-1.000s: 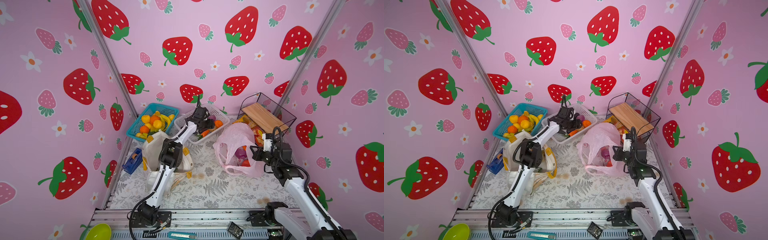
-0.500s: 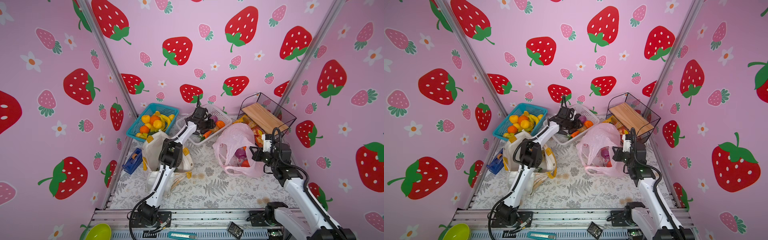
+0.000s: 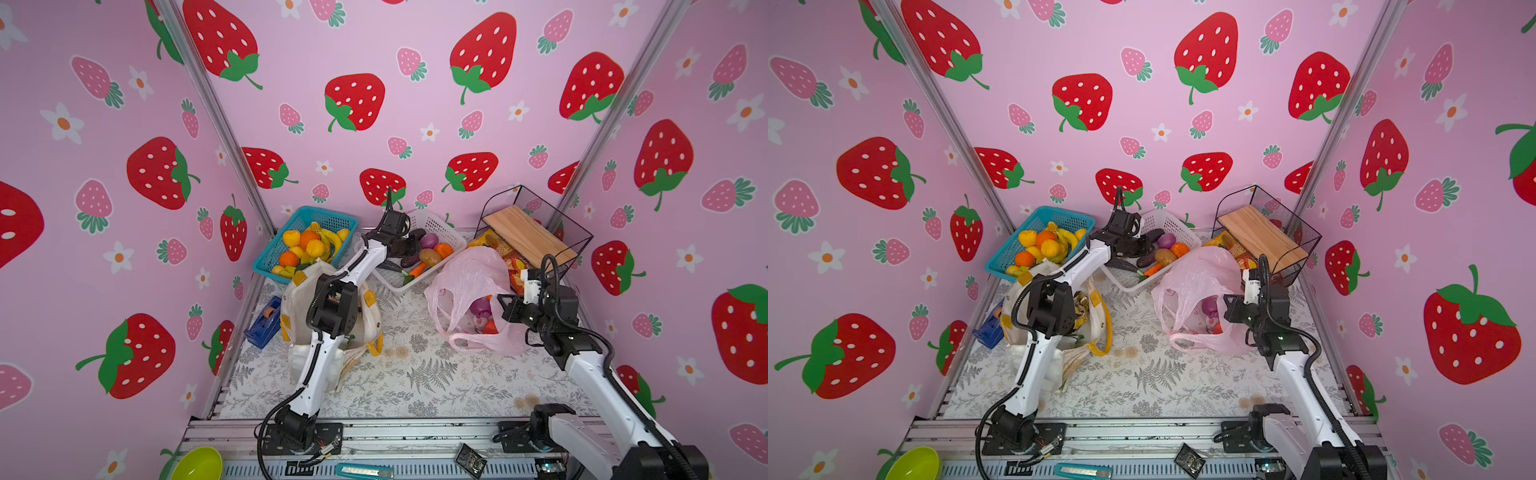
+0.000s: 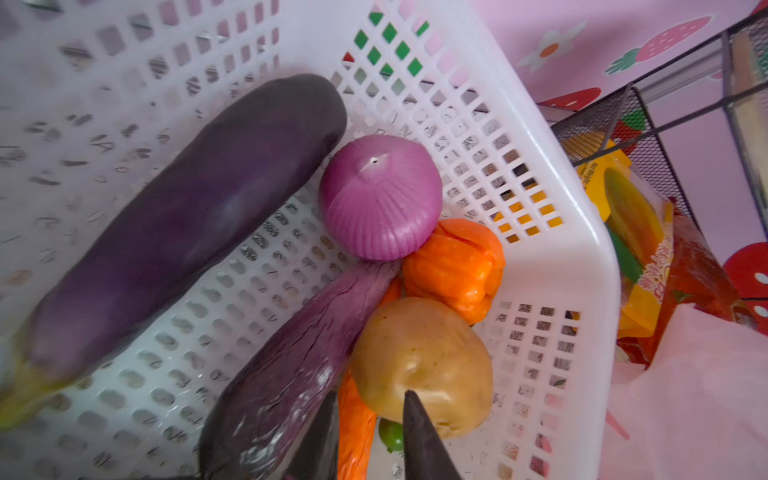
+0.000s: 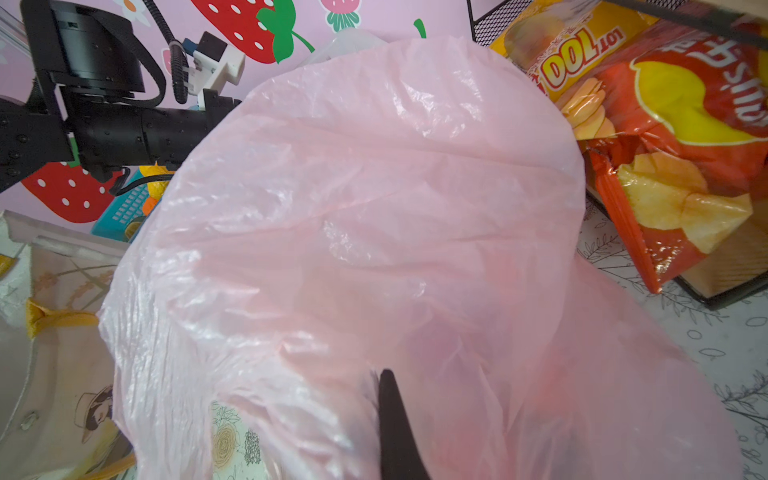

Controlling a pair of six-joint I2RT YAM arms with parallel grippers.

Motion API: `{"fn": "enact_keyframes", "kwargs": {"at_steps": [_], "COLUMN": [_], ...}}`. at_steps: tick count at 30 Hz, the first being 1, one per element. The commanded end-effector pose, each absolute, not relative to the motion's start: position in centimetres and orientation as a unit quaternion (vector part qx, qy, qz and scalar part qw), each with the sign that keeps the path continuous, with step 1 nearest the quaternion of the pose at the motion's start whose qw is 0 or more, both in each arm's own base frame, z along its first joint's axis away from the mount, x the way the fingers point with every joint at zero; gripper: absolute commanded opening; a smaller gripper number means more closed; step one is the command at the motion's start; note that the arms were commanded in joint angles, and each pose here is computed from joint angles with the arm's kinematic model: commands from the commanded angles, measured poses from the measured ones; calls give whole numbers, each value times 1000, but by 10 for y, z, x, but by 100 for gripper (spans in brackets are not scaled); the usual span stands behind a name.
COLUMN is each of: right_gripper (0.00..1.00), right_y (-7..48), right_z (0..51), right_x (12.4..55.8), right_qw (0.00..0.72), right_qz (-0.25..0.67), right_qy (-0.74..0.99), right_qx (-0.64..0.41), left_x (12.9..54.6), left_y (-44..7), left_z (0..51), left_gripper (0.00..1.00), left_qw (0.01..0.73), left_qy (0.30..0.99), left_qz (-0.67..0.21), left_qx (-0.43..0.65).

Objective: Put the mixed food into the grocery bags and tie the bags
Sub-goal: 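Lower the left gripper into the white basket toward the brown potato, then close the left gripper around the brown potato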

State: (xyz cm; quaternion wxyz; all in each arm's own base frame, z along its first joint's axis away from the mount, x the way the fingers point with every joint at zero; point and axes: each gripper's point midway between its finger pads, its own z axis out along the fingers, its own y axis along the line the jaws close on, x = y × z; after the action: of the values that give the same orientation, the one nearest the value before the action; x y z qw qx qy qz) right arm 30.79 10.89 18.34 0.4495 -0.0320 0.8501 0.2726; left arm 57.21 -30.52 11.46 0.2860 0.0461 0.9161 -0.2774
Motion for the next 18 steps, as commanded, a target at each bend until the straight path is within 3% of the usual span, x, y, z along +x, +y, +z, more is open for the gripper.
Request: {"fn": "enact_keyframes", "kwargs": {"at_steps": [1, 3, 10, 18], "right_gripper": [0, 0, 0, 0], "right_y": [108, 108, 81, 67], "right_z": [186, 186, 215, 223], "right_x": [310, 310, 311, 308], "right_qw": [457, 457, 520, 540], "right_qz": [273, 273, 221, 199], "right_qy": [846, 846, 825, 817], "right_qx": [-36, -34, 16, 44], "left_x": [576, 574, 561, 558], "left_y": [-289, -293, -325, -341], "left_z": [129, 132, 129, 104], "left_gripper": [28, 33, 64, 72], "left_qw": [309, 309, 285, 250], "left_qy": [913, 909, 896, 903], "left_qz": [-264, -277, -334, -343], "left_qx": [33, 40, 68, 64]}}
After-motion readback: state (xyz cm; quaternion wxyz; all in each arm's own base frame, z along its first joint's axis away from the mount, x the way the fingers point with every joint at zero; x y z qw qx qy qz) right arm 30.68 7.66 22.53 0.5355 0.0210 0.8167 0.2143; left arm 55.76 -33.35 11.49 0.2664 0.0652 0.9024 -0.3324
